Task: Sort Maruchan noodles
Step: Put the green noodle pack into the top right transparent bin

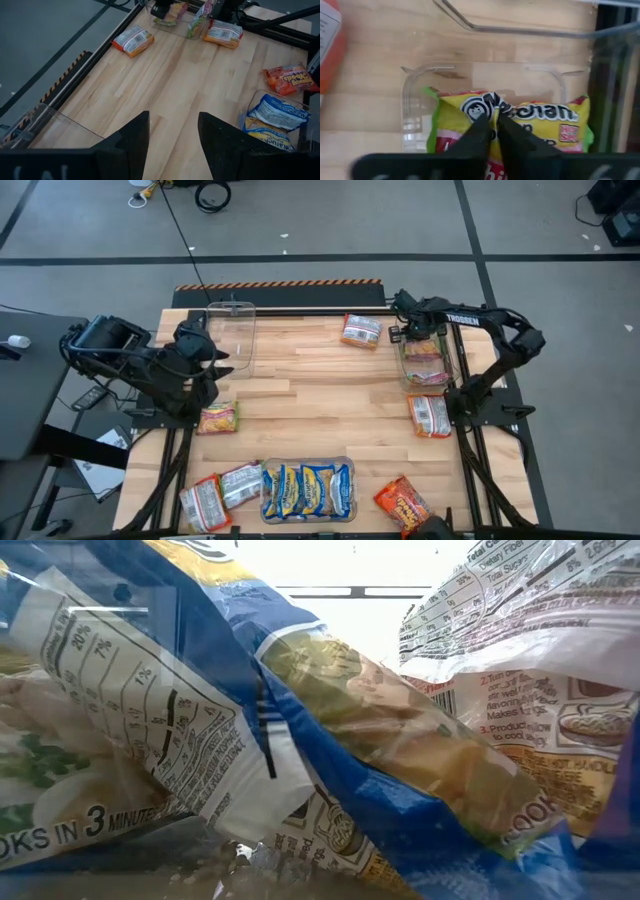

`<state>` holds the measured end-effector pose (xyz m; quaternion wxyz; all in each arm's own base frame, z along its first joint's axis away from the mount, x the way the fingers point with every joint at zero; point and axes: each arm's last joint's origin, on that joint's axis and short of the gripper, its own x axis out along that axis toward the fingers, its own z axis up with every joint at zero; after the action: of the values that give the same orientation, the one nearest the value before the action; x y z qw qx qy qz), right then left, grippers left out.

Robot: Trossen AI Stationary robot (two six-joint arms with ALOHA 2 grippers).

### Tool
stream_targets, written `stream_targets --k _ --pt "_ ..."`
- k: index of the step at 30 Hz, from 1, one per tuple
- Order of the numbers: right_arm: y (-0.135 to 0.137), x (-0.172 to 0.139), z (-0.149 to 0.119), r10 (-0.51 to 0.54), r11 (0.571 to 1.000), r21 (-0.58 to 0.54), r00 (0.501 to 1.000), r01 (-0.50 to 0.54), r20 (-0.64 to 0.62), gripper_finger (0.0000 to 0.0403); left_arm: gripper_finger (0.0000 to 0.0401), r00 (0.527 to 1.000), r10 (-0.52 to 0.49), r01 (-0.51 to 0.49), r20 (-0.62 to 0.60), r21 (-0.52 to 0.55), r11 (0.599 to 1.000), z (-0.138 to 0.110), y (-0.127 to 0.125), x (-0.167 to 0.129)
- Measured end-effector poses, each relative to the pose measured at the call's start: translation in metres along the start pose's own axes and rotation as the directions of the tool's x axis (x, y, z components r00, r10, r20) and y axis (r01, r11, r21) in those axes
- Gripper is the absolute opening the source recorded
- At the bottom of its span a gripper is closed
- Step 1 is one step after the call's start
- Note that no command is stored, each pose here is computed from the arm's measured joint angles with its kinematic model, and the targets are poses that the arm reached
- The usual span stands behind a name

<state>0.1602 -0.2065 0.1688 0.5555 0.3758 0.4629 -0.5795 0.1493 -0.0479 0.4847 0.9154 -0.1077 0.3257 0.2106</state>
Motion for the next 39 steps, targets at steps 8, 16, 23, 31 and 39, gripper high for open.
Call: stream_targets --k 8,16,23,31,39 --pt "-0.014 -0.051 -0.009 -0.009 0.999 -0.049 0.980 0.020 0.200 0.0006 0.0172 1.000 0.015 -0.015 0.012 -0.050 0.999 0.000 0.000 0.000" --pt "-0.023 -0.141 -0.056 0.335 0.940 -0.224 0.816 -0.256 0.472 0.0004 0.0172 0.988 0.109 -0.094 0.107 -0.142 0.985 0.007 -0.007 0.008" --pt "0.010 -0.171 -0.118 0.637 0.755 -0.444 0.702 -0.483 0.319 0.0002 0.0172 0.979 0.156 -0.134 0.128 -0.164 0.977 0.012 -0.011 0.017" --pt "0.072 -0.147 -0.182 0.607 0.775 -0.326 0.783 -0.542 0.140 0.0002 0.0172 0.984 0.124 -0.097 0.130 -0.195 0.976 0.015 -0.007 0.014" --pt "0.109 -0.097 -0.208 0.428 0.859 -0.284 0.902 -0.426 -0.057 0.0010 0.0172 0.987 0.094 -0.072 0.133 -0.162 0.984 0.012 0.003 0.004"
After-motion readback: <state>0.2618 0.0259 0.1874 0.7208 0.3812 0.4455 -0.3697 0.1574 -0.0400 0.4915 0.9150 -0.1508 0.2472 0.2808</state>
